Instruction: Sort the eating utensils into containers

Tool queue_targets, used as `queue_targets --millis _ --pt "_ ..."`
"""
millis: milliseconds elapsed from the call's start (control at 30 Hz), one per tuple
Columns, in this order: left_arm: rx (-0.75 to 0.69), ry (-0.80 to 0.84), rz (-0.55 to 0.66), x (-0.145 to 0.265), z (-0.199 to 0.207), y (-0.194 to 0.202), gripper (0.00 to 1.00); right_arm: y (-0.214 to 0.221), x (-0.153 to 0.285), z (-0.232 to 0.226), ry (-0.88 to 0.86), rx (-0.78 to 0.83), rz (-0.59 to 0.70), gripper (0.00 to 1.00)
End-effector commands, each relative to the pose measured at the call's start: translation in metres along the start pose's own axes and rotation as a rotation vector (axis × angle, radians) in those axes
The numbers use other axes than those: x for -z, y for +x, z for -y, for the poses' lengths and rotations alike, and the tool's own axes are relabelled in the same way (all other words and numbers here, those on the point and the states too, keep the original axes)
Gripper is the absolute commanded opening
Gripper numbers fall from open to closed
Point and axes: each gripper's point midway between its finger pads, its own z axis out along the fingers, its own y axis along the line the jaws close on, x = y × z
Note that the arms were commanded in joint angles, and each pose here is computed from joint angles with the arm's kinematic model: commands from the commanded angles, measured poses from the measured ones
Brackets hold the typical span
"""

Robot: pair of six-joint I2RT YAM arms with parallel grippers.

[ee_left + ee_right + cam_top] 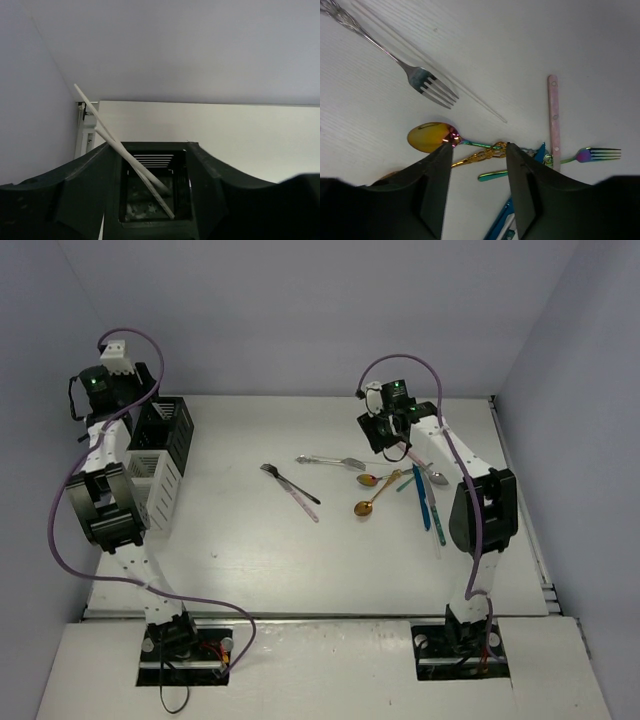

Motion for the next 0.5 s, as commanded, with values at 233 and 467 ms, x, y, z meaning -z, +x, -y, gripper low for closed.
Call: queue_targets --millis 233,467 --pt "-0.178 0.211 0.233 0.086 0.075 -0.12 0.68 -0.002 -0.058 0.044 -0.07 0.015 0.022 0.29" --pt "-0.241 0.28 0.202 0.113 0.096 -0.108 0.69 -0.007 -0.084 0.034 -0.157 -0.023 0.037 0.29"
